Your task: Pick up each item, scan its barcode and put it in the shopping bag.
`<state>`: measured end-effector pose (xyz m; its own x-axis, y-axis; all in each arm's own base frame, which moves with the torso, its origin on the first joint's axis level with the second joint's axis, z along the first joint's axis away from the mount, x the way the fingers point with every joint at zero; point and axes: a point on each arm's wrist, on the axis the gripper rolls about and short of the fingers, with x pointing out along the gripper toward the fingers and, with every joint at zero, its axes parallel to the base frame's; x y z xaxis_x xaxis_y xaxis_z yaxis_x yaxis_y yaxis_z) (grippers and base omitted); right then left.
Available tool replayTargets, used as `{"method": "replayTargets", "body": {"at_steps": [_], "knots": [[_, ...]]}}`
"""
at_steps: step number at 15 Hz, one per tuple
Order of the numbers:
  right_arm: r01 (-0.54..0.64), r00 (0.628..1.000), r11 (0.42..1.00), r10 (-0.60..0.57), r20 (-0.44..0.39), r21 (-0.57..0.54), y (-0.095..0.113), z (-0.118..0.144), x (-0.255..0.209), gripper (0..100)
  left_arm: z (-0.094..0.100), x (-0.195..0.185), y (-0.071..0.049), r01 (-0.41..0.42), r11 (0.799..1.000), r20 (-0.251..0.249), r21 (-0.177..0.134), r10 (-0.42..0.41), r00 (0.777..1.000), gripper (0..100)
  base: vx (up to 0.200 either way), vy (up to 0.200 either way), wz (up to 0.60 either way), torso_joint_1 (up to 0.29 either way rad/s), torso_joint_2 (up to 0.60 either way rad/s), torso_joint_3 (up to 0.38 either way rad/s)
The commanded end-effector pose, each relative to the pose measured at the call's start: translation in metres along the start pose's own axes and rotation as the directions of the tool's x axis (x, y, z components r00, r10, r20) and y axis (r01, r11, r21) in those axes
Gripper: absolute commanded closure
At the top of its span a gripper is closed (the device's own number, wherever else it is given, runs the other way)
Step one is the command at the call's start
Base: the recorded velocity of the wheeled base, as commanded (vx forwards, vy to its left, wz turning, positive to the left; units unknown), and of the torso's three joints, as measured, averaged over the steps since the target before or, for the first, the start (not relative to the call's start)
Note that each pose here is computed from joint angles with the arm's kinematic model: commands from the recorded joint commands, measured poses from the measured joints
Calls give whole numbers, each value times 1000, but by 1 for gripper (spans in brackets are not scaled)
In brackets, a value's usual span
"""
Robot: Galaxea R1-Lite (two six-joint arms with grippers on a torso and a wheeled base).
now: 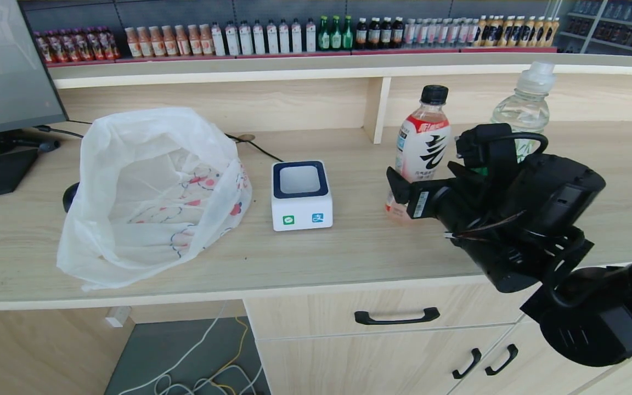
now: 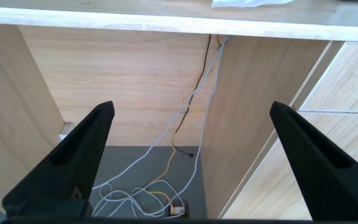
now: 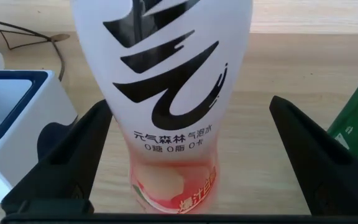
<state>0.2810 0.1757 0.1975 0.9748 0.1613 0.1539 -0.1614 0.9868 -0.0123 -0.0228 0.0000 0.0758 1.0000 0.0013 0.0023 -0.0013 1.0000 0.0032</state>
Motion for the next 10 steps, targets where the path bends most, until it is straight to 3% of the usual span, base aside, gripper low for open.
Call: {"method": "replayTargets", "body": {"at_steps": [1,10], "knots": [[8,1000,1000,-8,-6,-8,-1,-5,8,0,0,0,0,0,1000,1,0,0,1000,0,0,0,0,0,0,0],[20,1000,1000,-20,18,-2,-3,-6,25,0,0,0,0,0,1000,1,0,0,1000,0,0,0,0,0,0,0]]}}
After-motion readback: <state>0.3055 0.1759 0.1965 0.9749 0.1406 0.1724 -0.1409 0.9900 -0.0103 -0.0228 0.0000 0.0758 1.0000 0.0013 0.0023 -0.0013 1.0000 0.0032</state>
